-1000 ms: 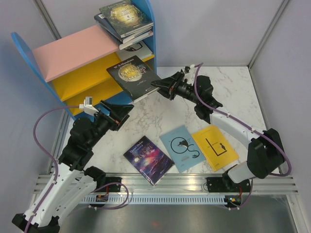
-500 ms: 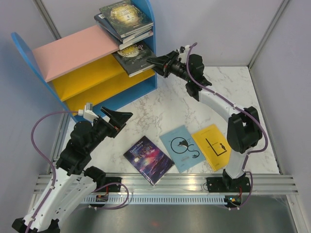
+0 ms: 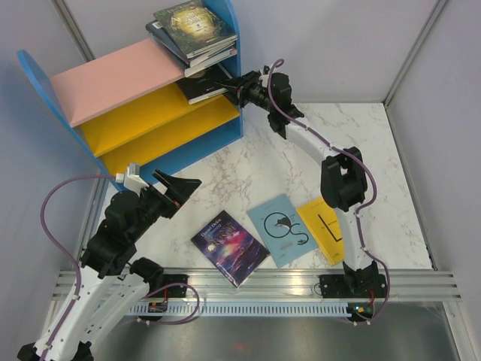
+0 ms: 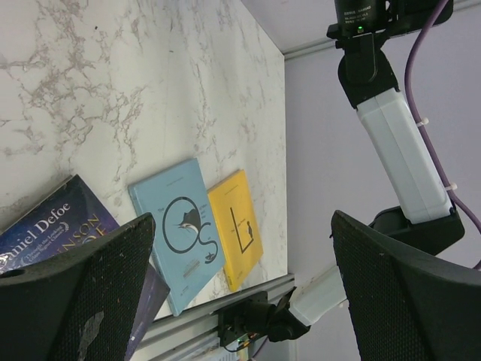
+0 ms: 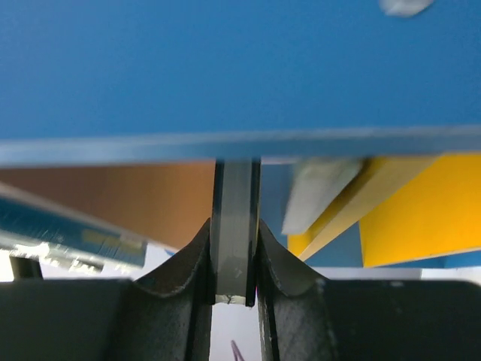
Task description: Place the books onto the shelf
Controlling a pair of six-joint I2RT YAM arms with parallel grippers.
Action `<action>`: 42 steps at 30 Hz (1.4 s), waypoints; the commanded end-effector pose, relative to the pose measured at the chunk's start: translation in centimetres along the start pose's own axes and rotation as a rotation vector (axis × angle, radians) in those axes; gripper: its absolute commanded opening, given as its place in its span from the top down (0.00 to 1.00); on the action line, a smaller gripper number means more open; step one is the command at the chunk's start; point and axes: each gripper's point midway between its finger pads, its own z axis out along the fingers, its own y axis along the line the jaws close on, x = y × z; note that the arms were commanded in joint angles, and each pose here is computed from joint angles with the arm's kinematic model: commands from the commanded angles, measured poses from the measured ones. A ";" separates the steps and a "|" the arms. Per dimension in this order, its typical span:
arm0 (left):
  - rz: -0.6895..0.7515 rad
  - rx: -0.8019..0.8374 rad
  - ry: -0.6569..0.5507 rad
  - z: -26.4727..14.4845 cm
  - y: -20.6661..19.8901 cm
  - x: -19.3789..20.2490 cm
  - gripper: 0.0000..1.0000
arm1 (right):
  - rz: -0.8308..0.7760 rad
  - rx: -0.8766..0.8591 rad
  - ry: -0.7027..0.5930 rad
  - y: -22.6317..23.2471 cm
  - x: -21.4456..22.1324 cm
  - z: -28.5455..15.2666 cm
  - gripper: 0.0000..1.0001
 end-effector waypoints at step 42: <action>0.145 -0.100 -0.025 1.9 1.3 -1.2 0.00 | -0.067 -0.007 0.014 1.6 -1.0 -2.9 0.39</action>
